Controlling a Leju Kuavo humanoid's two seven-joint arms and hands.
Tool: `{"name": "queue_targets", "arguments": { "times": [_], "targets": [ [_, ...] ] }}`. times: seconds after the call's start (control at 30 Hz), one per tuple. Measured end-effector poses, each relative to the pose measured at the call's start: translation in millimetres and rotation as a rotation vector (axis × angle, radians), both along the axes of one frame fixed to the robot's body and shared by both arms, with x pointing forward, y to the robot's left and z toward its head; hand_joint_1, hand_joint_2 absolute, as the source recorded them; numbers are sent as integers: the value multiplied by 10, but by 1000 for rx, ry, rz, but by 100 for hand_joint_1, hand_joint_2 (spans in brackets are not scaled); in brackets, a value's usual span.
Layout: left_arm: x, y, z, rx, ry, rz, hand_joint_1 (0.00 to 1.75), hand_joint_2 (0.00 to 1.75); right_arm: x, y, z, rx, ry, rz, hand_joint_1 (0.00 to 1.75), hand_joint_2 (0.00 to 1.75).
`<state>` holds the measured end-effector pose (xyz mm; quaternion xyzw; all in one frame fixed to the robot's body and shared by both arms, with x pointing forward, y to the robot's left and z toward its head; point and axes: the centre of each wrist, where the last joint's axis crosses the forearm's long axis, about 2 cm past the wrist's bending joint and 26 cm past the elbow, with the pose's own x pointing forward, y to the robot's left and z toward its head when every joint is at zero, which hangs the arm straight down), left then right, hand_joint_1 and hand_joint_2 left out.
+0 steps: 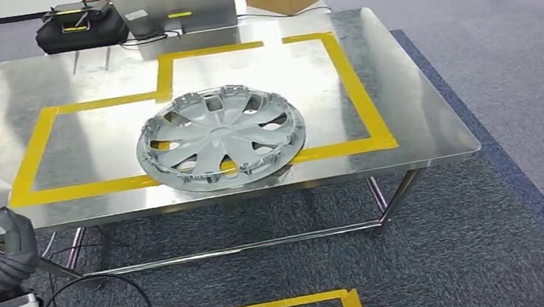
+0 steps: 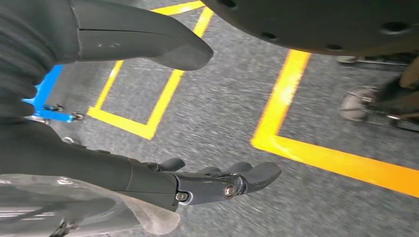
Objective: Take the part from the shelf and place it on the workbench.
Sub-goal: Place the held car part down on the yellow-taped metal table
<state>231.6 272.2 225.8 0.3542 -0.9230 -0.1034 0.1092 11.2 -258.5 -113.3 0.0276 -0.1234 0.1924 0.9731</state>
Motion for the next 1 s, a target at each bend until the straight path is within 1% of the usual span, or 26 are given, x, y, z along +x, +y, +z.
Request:
{"name": "queue_targets", "arguments": {
  "times": [0.2, 0.77, 1.0],
  "targets": [
    [-5, 5, -15, -36, 32, -8, 175, 175, 2, 9, 1, 1, -3, -4, 0, 175],
    [-19, 85, -58, 25, 72, 26, 175, 175, 43, 14, 3, -2, -16, -3, 0, 175],
    [15, 177, -129, 94, 149, 49, 175, 175, 27, 7, 2, -1, -11, -1, 0, 175]
  ]
}}
